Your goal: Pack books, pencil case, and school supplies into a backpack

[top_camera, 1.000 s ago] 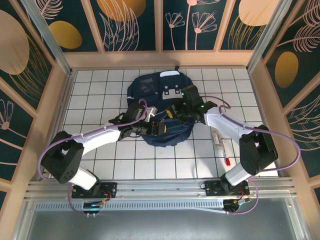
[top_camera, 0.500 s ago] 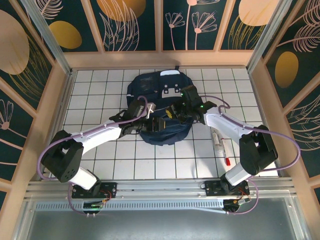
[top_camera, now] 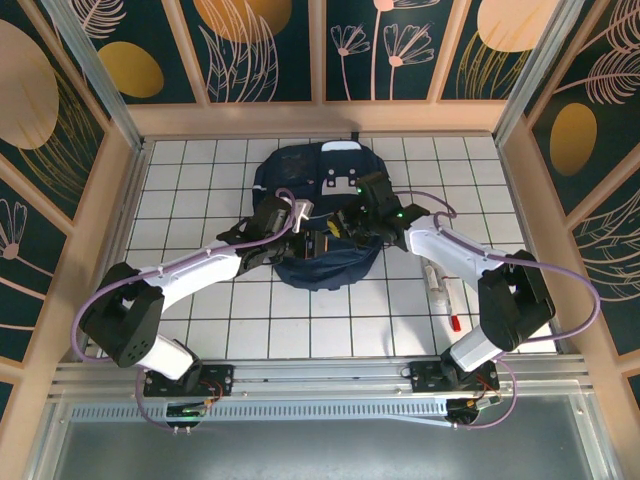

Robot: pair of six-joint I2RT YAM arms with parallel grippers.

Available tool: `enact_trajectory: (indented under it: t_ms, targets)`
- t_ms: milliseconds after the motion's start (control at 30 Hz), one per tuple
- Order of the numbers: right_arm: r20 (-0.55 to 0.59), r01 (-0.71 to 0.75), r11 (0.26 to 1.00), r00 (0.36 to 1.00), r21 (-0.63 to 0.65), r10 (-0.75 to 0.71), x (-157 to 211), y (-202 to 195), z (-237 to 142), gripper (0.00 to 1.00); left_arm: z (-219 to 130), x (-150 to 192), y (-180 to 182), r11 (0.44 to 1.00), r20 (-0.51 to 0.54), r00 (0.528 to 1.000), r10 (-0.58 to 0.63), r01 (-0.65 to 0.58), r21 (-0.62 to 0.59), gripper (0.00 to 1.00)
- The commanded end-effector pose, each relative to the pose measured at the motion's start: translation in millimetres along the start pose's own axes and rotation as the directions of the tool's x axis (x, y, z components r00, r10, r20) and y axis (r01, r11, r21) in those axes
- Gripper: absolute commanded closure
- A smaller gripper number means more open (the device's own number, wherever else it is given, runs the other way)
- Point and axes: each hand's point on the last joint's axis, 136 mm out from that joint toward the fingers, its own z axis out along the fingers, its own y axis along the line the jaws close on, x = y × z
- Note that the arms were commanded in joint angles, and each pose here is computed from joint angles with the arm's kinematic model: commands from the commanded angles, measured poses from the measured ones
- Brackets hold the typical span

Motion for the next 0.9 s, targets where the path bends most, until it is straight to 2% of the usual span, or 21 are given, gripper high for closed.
enact_trajectory:
  t_ms: [0, 267, 333, 467, 567, 867]
  targets:
    - [-0.094, 0.051, 0.998, 0.994, -0.045, -0.055, 31, 15, -8, 1.0, -7, -33, -14, 0.995, 0.127, 0.988, 0.092, -0.096, 0.024, 0.63]
    - [-0.092, 0.054, 0.997, 0.994, -0.046, -0.058, 33, 16, -9, 1.0, 7, -22, 14, 0.994, 0.066, 0.995, 0.075, -0.069, -0.088, 0.72]
    - [-0.088, 0.056, 0.997, 0.994, -0.049, -0.06, 32, 18, -10, 1.0, 8, -20, 15, 0.993, 0.058, 0.995, 0.082, -0.076, -0.088, 0.79]
    - [-0.069, 0.063, 0.997, 0.995, -0.041, -0.066, 29, 16, -13, 1.0, 3, -17, 11, 0.992, 0.053, 0.993, 0.106, -0.103, -0.07, 1.0]
    - [-0.049, 0.078, 0.996, 0.996, -0.031, -0.08, 24, 13, -16, 1.0, -4, -11, 16, 0.989, 0.054, 0.991, 0.12, -0.115, -0.091, 1.0]
    - [0.0, 0.083, 0.996, 0.997, -0.045, -0.083, 8, 9, -41, 1.0, -38, 19, 78, 0.931, 0.06, 0.984, 0.166, -0.137, -0.34, 1.0]
